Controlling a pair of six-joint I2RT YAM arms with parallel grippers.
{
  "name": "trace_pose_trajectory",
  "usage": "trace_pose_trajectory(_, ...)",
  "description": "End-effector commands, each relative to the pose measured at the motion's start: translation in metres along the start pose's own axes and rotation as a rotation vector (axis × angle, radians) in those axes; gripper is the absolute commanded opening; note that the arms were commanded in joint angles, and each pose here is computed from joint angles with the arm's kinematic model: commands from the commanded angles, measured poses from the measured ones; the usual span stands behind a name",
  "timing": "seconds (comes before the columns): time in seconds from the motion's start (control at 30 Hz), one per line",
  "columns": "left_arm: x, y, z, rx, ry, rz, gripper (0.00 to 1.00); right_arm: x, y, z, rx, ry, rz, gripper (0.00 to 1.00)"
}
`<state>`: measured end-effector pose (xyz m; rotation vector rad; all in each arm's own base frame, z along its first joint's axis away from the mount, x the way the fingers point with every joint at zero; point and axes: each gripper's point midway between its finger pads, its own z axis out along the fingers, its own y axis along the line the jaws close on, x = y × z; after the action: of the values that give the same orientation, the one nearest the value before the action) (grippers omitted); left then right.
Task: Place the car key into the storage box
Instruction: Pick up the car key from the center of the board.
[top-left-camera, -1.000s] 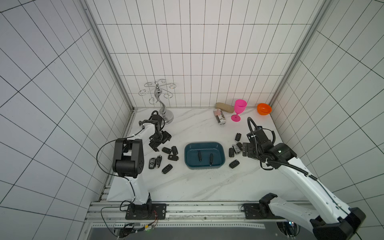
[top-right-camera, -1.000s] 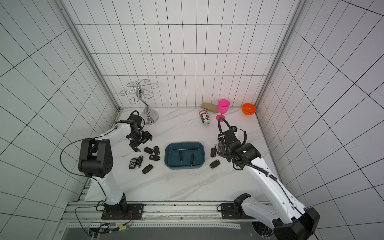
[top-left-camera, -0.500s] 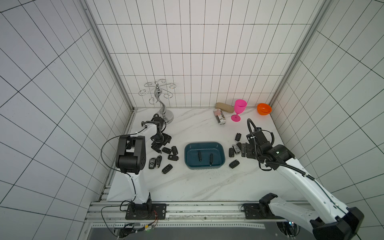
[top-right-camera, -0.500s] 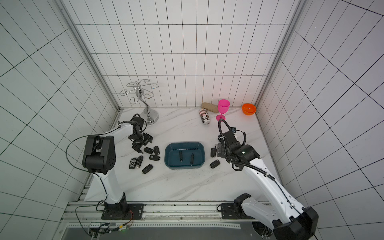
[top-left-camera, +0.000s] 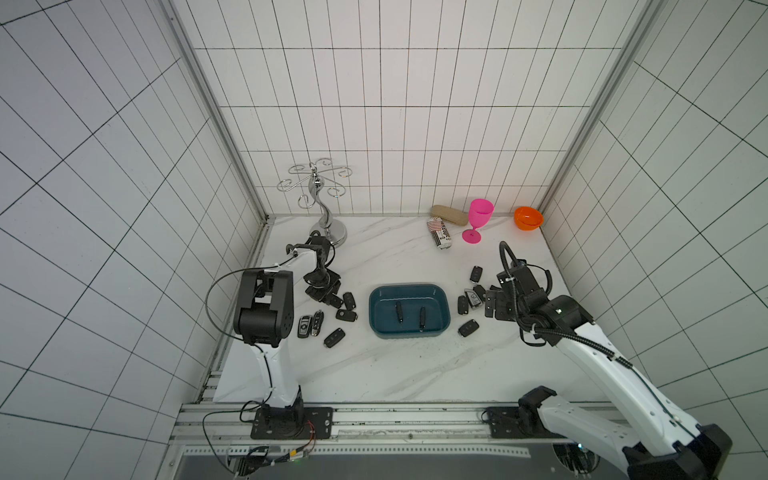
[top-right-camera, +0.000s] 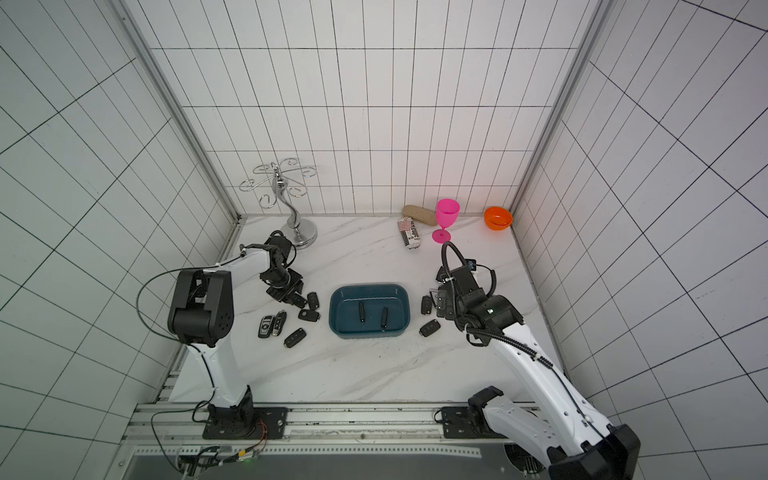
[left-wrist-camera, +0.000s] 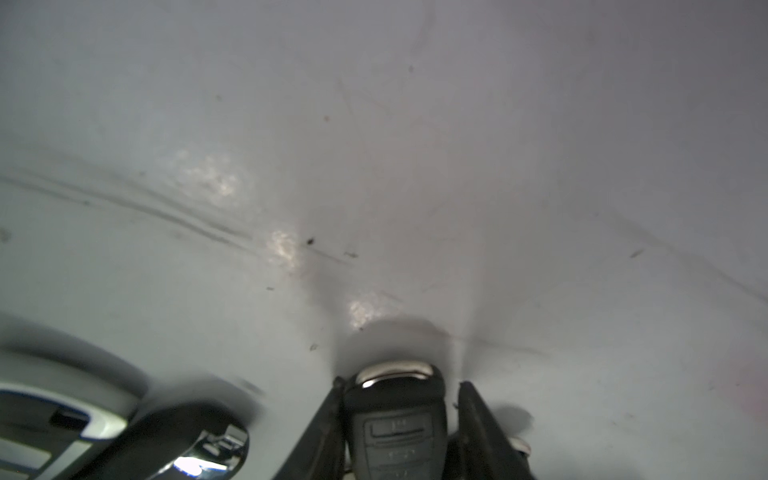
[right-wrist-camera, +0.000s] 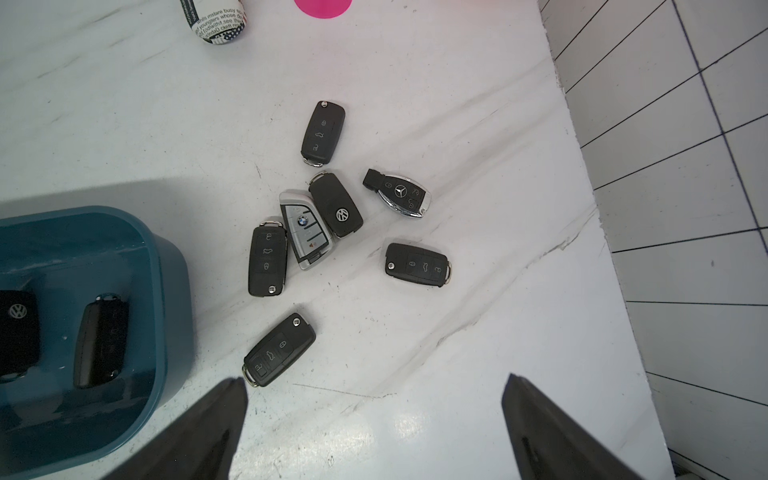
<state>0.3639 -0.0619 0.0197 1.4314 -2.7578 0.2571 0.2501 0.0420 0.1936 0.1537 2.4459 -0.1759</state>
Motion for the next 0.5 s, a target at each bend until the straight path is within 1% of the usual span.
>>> trace_pose_trajectory(0.0, 0.004, 0.015, 0.025, -0.056, 0.027, -0.009, 0.16, 0.008, -0.003, 0.005, 0.008, 0.017, 0.006, 1.0)
trace_pose_trajectory(0.13, 0.002, 0.015, 0.026, -0.063, 0.026, 0.01, 0.16, 0.01, -0.002, 0.008, 0.007, 0.027, 0.014, 1.0)
trace_pose_trajectory(0.2, -0.001, 0.012, 0.021, -0.062, 0.012, 0.026, 0.16, 0.011, -0.002, 0.009, 0.007, 0.031, 0.014, 1.0)
trace_pose_trajectory(0.27, -0.007, 0.009, 0.009, -0.055, -0.023, 0.05, 0.16, 0.012, -0.002, 0.01, 0.011, 0.034, 0.013, 1.0)
trace_pose_trajectory(0.33, -0.015, 0.0, -0.012, -0.035, -0.074, 0.089, 0.16, 0.014, -0.002, 0.012, 0.015, 0.038, 0.008, 1.0)
trace_pose_trajectory(0.4, -0.02, -0.014, -0.043, 0.002, -0.126, 0.155, 0.16, 0.015, -0.002, 0.015, 0.022, 0.046, 0.002, 1.0)
trace_pose_trajectory(0.47, -0.017, -0.034, -0.079, 0.057, -0.167, 0.259, 0.16, 0.016, -0.003, 0.017, 0.029, 0.057, 0.003, 1.0)
